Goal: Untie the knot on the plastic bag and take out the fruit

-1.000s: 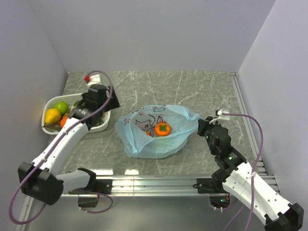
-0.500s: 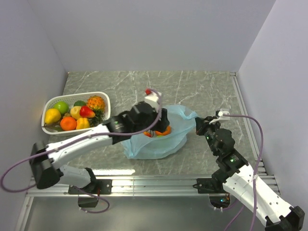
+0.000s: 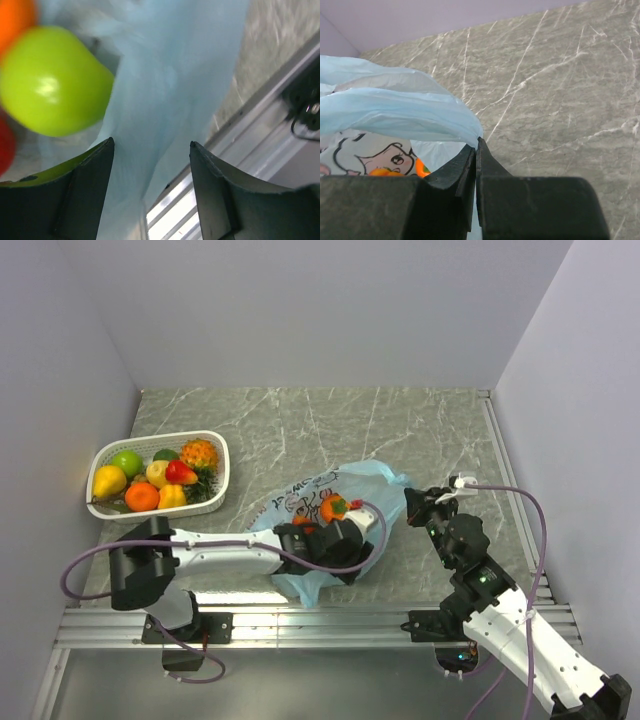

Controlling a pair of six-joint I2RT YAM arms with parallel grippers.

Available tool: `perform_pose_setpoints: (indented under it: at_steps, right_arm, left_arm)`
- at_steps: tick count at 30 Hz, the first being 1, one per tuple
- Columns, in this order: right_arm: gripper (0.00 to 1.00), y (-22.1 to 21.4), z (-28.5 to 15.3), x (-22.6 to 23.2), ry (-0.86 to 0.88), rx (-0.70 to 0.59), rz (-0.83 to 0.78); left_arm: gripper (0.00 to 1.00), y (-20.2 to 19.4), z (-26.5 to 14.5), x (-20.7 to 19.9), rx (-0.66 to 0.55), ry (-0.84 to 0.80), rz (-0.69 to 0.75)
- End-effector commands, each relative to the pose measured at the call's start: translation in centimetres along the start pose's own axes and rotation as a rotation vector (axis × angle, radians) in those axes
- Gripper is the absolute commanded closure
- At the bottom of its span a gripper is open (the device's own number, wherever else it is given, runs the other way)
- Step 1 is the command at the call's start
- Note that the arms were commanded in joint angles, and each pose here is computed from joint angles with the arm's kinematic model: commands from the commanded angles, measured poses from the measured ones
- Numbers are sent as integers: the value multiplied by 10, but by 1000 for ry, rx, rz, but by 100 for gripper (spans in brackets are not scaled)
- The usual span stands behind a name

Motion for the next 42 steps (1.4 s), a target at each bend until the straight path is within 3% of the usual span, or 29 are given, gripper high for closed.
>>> perform_pose_setpoints:
  at_steps: [1,11,17,20,26,29,35,42]
  right_arm:
    - [93,1,-1,2,9,-20,19]
    - [91,-18,-2,-10,-148,53,128]
    - [88,-28,0,-12,-172,96,157]
    - [87,-29,0,-12,-172,99,159]
    - [86,-23,0,-11,-168,80,147]
    - [86,-23,0,-11,-169,79,144]
    - [86,-25,0,-11,-164,78,155]
    - [86,-26,-2,-12,-164,80,156]
  left_arm:
    - [33,-19,6,-17,67,-37,73]
    - [48,-36,39,-22,112,110,162]
    - [47,-27,43,-17,56,186,201]
    - [38,-21,35,-23,36,123,191]
    - [12,8,-6,-32,-76,69,103]
    - [8,26,-30,-36,-141,43,46]
    - [12,50,-55,-32,-256,97,-61]
    - [18,59,-24,19,-232,242,-304]
Point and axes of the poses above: each gripper's point midway between its finger pads, its own z axis out along the fingers, its own x axis along the line the jaws close on, y = z × x, the point moved 9 cm from there along -z, back along the fingers, and after that the axes turned 2 degrees about -z, right-handed, at the moved point
